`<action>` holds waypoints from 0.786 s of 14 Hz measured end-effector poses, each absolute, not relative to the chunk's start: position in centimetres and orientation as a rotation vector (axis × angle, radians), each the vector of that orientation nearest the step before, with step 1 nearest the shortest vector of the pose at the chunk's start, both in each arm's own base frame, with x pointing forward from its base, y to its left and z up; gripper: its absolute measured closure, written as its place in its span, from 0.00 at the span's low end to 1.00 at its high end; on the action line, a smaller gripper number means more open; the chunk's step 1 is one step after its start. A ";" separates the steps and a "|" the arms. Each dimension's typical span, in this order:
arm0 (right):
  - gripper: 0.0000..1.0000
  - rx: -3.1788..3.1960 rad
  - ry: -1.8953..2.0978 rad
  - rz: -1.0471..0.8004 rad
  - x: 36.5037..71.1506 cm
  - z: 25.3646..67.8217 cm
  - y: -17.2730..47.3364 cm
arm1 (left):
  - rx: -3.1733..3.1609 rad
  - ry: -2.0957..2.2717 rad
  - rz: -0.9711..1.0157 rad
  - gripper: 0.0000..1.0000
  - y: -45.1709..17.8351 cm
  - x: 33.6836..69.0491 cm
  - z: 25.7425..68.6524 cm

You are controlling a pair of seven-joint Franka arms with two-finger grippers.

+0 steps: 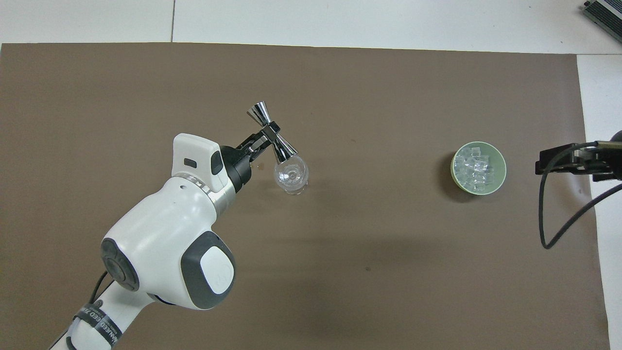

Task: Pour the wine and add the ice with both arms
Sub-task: 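Carry the jigger back away from the glass with the left gripper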

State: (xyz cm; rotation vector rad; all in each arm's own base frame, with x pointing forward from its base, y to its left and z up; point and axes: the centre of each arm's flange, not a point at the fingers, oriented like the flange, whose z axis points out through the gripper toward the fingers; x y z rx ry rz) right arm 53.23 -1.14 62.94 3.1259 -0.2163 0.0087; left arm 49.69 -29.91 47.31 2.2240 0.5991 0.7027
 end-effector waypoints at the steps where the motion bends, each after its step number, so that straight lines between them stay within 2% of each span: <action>1: 0.00 3.126 -0.216 0.009 53.2 62.9 -1.1 | 2.223 0.604 0.699 0.80 -29.8 49.7 47.4; 5: 0.00 3.126 -0.216 0.009 53.2 62.9 -1.1 | 2.170 0.770 0.604 0.80 -26.3 51.3 49.1; 11: 0.00 3.126 -0.216 0.009 53.2 62.9 -1.1 | 1.970 1.133 0.301 0.80 -11.4 53.8 52.5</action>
